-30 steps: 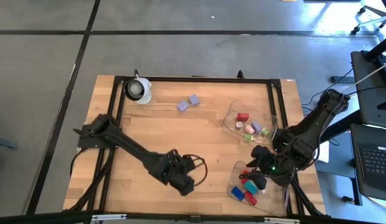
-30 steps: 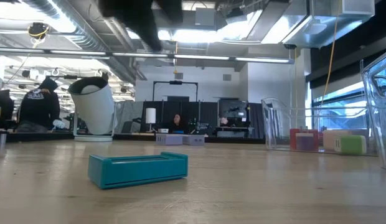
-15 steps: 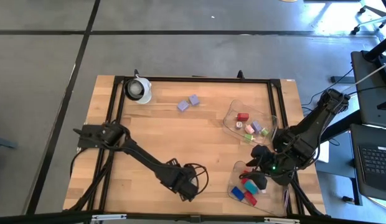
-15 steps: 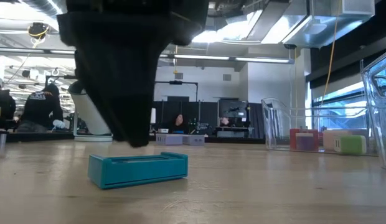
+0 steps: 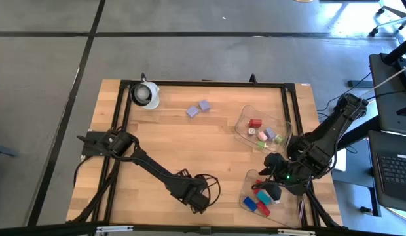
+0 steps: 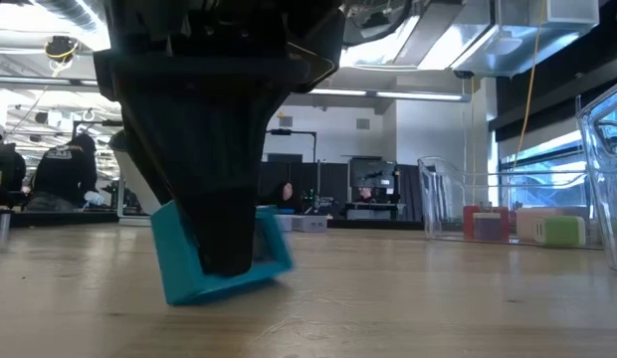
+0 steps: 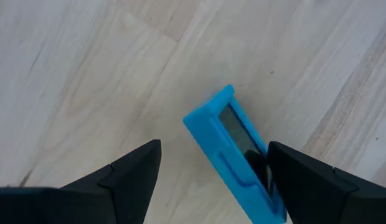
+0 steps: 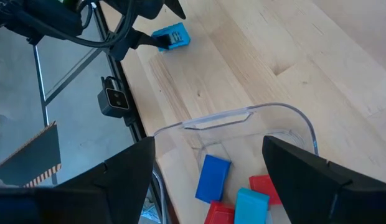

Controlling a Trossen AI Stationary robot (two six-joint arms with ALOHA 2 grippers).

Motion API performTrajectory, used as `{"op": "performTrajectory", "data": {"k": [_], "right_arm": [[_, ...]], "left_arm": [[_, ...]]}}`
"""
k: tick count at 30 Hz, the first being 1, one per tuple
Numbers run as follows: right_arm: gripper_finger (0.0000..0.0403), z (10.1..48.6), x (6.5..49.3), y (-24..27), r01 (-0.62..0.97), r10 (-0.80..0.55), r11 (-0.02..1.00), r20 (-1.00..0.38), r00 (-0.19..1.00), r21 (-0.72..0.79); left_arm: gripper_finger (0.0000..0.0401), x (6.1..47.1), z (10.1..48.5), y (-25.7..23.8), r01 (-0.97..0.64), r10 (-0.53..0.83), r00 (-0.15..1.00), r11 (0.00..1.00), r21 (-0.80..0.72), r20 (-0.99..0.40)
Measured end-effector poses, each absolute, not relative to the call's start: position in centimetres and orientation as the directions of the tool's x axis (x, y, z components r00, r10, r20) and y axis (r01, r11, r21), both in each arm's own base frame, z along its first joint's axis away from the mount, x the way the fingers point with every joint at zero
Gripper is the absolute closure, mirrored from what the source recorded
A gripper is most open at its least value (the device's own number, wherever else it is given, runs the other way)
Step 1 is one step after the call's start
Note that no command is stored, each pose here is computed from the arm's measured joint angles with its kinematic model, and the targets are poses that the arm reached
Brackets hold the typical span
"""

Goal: Pick & Place Office items
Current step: Put the light blue digital clock into the bottom transparent bin

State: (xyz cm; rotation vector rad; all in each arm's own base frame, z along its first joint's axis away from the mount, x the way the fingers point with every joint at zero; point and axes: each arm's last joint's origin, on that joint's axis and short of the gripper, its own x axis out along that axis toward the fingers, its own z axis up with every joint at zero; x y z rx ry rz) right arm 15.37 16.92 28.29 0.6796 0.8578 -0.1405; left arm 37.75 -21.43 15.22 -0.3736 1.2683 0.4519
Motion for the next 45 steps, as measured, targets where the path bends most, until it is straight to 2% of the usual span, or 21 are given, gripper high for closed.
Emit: {"op": "performTrajectory", "data": {"k": [13,17,25,35,45], "right_arm": [[0.0103,28.3,15.4,16.9,0.376,0.149,0.783,-0.737,0.659,0.495],[0.0103,28.3,15.4,16.9,0.376,0.149,0.783,-0.737,0.659,0.495],[0.0103,28.3,15.4,16.9,0.376,0.149,0.783,-0.737,0.659,0.495],[0.0103,28.3,15.4,16.9,0.377,0.149,0.783,-0.737,0.659,0.495],[0.0103,28.3,15.4,16.9,0.377,0.149,0.783,-0.737,0.659,0.495]], "left_arm": [[0.0118,38.1,15.2,-21.7,-0.509,0.059,0.256,0.857,-0.083,-0.965],[0.0154,38.1,15.2,-21.8,-0.508,0.047,0.251,0.857,-0.090,-0.967],[0.0267,38.1,15.3,-21.8,-0.505,0.021,0.242,0.857,-0.107,-0.970],[0.0266,38.1,15.4,-21.9,-0.506,0.016,0.247,0.855,-0.115,-0.969],[0.0264,38.4,16.8,-21.5,-0.512,0.027,0.313,0.847,-0.144,-0.949]]}}
